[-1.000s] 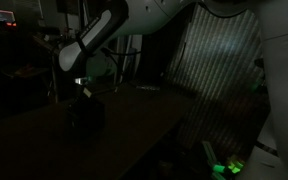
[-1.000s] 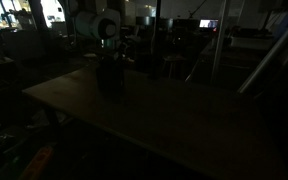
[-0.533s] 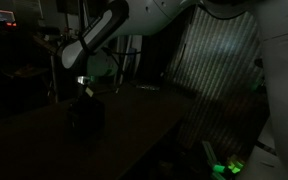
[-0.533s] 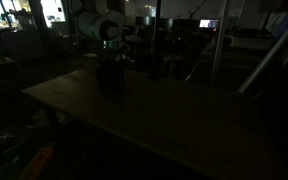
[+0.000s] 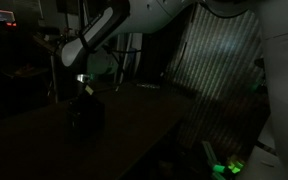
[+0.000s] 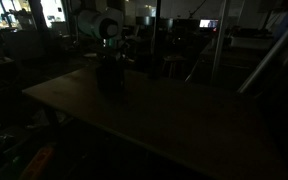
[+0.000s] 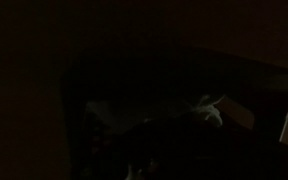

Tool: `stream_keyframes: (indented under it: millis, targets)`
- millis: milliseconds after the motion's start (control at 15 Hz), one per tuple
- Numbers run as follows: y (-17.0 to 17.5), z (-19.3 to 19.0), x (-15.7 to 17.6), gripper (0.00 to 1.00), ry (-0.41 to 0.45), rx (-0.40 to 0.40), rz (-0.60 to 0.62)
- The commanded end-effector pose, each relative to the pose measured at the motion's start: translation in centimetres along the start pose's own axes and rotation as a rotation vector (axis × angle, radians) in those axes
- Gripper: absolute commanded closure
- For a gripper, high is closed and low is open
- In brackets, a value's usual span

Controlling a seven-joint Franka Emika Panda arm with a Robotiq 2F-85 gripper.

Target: Pick up the white towel and put it in the black basket on the right

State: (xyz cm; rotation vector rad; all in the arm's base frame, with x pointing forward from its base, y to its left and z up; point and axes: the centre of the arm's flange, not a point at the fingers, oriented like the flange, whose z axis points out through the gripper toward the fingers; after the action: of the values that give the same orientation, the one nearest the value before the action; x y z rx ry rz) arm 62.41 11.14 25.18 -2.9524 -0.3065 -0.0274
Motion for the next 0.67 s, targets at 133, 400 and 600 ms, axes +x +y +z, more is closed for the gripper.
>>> stream_keyframes:
  millis: [133, 400, 600]
  targets:
    - [-1.2, -5.5, -0.4, 0.88, 0.034, -0.096, 0.016]
    - [-0.8, -9.8, -1.0, 0.87, 0.071, -0.171, 0.057]
    - [0.5, -13.0, -2.0, 0.87, 0.112, -0.224, 0.11]
